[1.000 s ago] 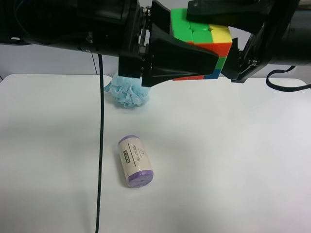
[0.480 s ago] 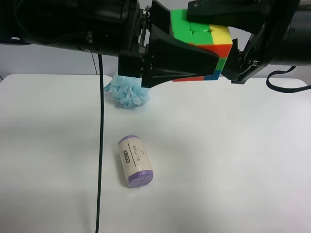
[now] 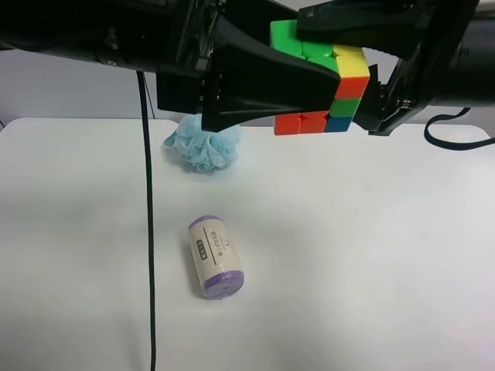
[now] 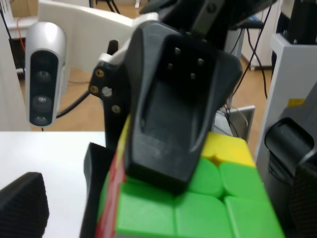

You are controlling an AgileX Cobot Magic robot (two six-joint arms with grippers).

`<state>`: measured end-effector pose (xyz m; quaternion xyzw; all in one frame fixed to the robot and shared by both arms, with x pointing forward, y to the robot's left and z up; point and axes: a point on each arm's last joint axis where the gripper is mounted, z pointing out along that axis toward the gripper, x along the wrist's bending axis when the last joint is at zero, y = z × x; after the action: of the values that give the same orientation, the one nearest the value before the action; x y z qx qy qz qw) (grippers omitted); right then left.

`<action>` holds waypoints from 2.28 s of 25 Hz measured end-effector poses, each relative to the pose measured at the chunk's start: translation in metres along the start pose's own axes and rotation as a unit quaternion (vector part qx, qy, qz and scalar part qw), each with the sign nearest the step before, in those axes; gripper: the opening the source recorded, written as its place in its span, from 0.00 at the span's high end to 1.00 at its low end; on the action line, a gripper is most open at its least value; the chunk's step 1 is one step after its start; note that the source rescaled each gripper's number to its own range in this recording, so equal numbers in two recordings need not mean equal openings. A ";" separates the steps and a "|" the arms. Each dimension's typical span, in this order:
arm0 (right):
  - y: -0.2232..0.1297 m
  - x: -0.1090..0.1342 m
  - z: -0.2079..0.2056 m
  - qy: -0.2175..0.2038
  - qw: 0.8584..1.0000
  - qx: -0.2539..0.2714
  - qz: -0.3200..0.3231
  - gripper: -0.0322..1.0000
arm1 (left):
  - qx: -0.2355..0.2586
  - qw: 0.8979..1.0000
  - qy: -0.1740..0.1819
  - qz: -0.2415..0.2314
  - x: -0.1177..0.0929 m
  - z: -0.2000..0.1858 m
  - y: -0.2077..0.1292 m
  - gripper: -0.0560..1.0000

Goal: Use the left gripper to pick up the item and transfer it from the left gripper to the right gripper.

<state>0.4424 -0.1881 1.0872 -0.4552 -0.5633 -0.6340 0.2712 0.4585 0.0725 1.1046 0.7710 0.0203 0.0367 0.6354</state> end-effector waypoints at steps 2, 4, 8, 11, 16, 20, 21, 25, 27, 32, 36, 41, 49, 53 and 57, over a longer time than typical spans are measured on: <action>0.000 0.000 0.000 -0.001 1.000 0.000 0.000 0.97 | 0.002 1.000 0.002 0.004 -0.003 -0.004 0.004 0.02; 0.000 0.000 0.000 -0.001 1.000 0.000 0.000 0.97 | 0.003 1.000 0.011 0.004 -0.003 -0.013 0.009 0.02; 0.000 0.000 0.000 -0.001 1.000 0.000 0.000 0.97 | 0.002 0.999 0.045 -0.016 0.007 -0.040 0.015 0.02; 0.000 -0.001 0.000 -0.005 1.000 0.003 -0.002 0.97 | 0.013 0.997 0.065 -0.033 0.013 -0.068 0.017 0.02; -0.002 -0.005 0.000 -0.029 0.999 0.012 -0.011 0.97 | 0.061 0.992 0.091 -0.065 0.013 -0.117 0.014 0.02; -0.002 -0.006 0.000 -0.035 0.999 0.010 -0.013 0.97 | 0.104 0.980 0.143 -0.096 0.006 -0.151 0.013 0.02; -0.001 -0.007 0.000 -0.038 0.999 0.008 -0.013 0.97 | 0.111 0.976 0.158 -0.100 0.003 -0.157 0.015 0.02; -0.002 -0.008 0.000 -0.043 0.999 0.010 -0.015 0.97 | 0.159 0.955 0.215 -0.127 -0.014 -0.177 0.018 0.02; -0.003 -0.009 0.000 -0.050 0.998 0.015 -0.019 0.97 | 0.193 0.938 0.250 -0.146 -0.023 -0.186 0.017 0.02; -0.004 -0.012 -0.001 -0.065 0.997 0.024 -0.026 0.97 | 0.259 0.871 0.359 -0.214 -0.050 -0.209 0.016 0.02; -0.005 -0.013 -0.001 -0.071 0.997 0.029 -0.030 0.97 | 0.268 0.821 0.435 -0.254 -0.074 -0.222 0.017 0.02; -0.007 -0.015 -0.001 -0.081 0.995 0.040 -0.037 0.97 | 0.263 0.784 0.489 -0.279 -0.105 -0.228 0.005 0.02; -0.008 -0.016 -0.002 -0.087 0.994 0.047 -0.041 0.97 | 0.253 0.745 0.523 -0.328 -0.152 -0.223 -0.051 0.02; -0.011 -0.018 -0.002 -0.098 0.992 0.063 -0.050 0.97 | 0.244 0.726 0.551 -0.333 -0.172 -0.223 -0.075 0.02; -0.014 -0.022 -0.003 -0.119 0.988 0.081 -0.056 0.97 | 0.220 0.713 0.588 -0.312 -0.191 -0.226 -0.083 0.02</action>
<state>0.4395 -0.1922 1.0616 -0.4712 -0.6660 -0.5418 0.2022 0.2513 0.2948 1.0599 0.6614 0.6367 0.2773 0.2832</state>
